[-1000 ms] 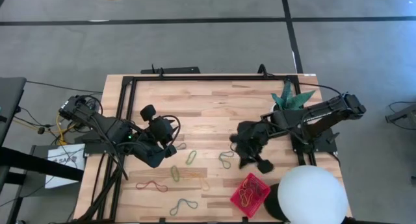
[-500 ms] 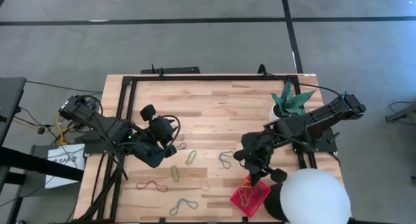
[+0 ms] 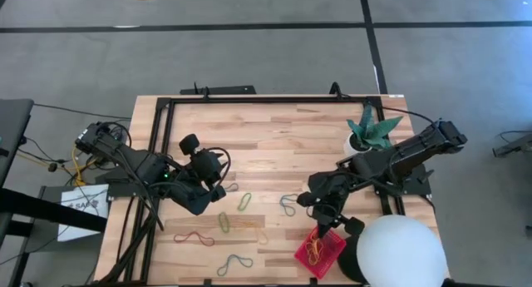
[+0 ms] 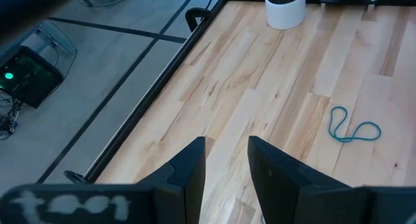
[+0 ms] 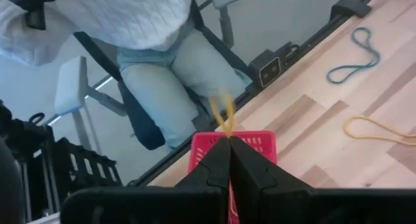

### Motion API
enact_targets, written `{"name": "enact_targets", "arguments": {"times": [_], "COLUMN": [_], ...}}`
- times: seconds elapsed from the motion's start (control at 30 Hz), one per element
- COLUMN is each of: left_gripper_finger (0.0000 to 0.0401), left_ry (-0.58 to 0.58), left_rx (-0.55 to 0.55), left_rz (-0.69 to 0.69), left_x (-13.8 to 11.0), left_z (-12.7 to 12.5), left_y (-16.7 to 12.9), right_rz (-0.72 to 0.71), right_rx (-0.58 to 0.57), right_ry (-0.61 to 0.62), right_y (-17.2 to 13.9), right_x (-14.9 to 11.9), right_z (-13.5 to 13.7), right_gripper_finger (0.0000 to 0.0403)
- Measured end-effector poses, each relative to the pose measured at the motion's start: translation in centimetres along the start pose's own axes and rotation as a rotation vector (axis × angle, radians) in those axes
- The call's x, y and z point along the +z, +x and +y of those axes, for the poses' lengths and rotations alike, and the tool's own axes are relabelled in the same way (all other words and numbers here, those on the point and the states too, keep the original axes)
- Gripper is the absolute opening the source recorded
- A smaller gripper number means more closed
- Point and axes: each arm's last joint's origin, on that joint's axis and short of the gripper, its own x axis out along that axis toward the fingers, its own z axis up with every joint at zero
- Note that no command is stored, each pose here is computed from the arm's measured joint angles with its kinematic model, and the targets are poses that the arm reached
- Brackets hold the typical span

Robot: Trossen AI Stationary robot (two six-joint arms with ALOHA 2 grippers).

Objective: Pick and place items into bin
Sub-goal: Put the yellow rubber band into the red bin

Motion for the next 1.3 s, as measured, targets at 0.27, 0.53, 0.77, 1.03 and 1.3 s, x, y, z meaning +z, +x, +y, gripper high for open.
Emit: {"name": "enact_targets", "arguments": {"times": [0.27,0.53,0.77,1.03,1.3], "left_gripper_finger": [0.0107,0.0107,0.0107,0.0107,0.0107], "left_ry": [-0.004,-0.015,-0.014,-0.012,-0.013], "left_rx": [-0.002,-0.002,-0.001,-0.001,-0.001], "left_rz": [-0.002,-0.002,-0.001,0.0,0.001], "left_x": [0.0,0.0,0.0,0.0,0.0], "left_z": [0.0,0.0,0.0,0.0,0.0], "left_y": [0.0,0.0,0.0,0.0,0.0], "right_rz": [0.157,0.215,0.258,0.362,0.443], "right_rx": [0.038,0.09,0.059,0.085,0.064], "right_ry": [0.186,0.294,0.358,0.444,0.52], "right_y": [4.2,5.8,6.9,10.2,11.7], "right_x": [-2.2,-3.5,-4.2,-6.6,-8.1], "right_z": [-2.5,-4.0,-4.9,-6.5,-7.0], "right_gripper_finger": [0.0017,0.0068,0.0072,0.0014,0.0002]}}
